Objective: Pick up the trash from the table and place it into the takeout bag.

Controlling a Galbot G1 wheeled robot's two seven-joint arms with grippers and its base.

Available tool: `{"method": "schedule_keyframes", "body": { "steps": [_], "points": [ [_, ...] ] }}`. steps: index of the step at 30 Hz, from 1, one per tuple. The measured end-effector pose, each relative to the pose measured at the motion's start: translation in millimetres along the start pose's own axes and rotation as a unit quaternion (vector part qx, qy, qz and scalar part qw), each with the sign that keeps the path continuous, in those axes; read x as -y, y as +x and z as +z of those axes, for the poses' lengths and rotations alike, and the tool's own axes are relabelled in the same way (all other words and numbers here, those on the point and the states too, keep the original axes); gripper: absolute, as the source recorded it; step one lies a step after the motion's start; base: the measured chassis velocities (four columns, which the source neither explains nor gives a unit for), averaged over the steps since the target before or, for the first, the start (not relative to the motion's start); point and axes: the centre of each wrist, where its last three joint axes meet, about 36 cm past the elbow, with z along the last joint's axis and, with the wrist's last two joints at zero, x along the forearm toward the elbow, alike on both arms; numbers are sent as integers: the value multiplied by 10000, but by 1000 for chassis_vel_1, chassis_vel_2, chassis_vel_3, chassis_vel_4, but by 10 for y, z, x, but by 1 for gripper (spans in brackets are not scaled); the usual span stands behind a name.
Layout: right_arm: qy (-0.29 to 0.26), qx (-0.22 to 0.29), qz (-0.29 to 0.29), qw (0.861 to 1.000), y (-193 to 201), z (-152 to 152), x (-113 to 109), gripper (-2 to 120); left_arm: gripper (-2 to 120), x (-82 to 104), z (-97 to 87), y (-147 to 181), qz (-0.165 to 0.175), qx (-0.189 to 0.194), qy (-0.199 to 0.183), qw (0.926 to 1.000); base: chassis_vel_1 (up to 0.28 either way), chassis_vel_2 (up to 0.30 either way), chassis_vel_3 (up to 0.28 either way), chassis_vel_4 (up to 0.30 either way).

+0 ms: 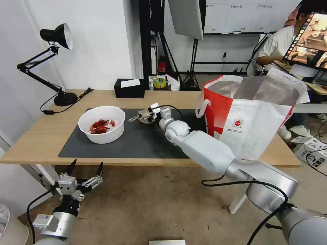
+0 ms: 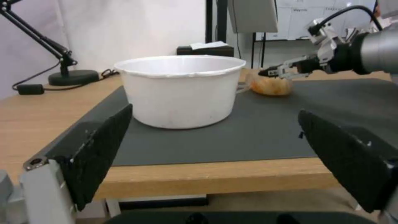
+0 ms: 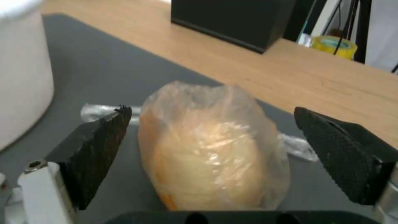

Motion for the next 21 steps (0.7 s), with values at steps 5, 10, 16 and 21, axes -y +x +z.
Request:
{"method": "schedule_keyframes", "body": {
  "steps": [5, 10, 16, 21],
  "points": [
    [76, -211, 79, 9997, -83, 9, -51, 100, 100, 1, 11, 16, -4, 3, 0, 10000, 0, 0, 0, 0],
    [99, -336, 97, 9993, -138, 42, -57, 100, 100, -23, -7, 11, -5, 27, -22, 10000, 0, 0, 0, 0],
    [142, -448, 62, 9989, -167, 94, -32, 96, 100, -28, -3, 11, 25, 20, -22, 10000, 0, 0, 0, 0],
    [121, -517, 59, 9986, -173, 138, -25, 78, 100, -31, 1, 5, 51, 16, -30, 10000, 0, 0, 0, 0]
  ]
}}
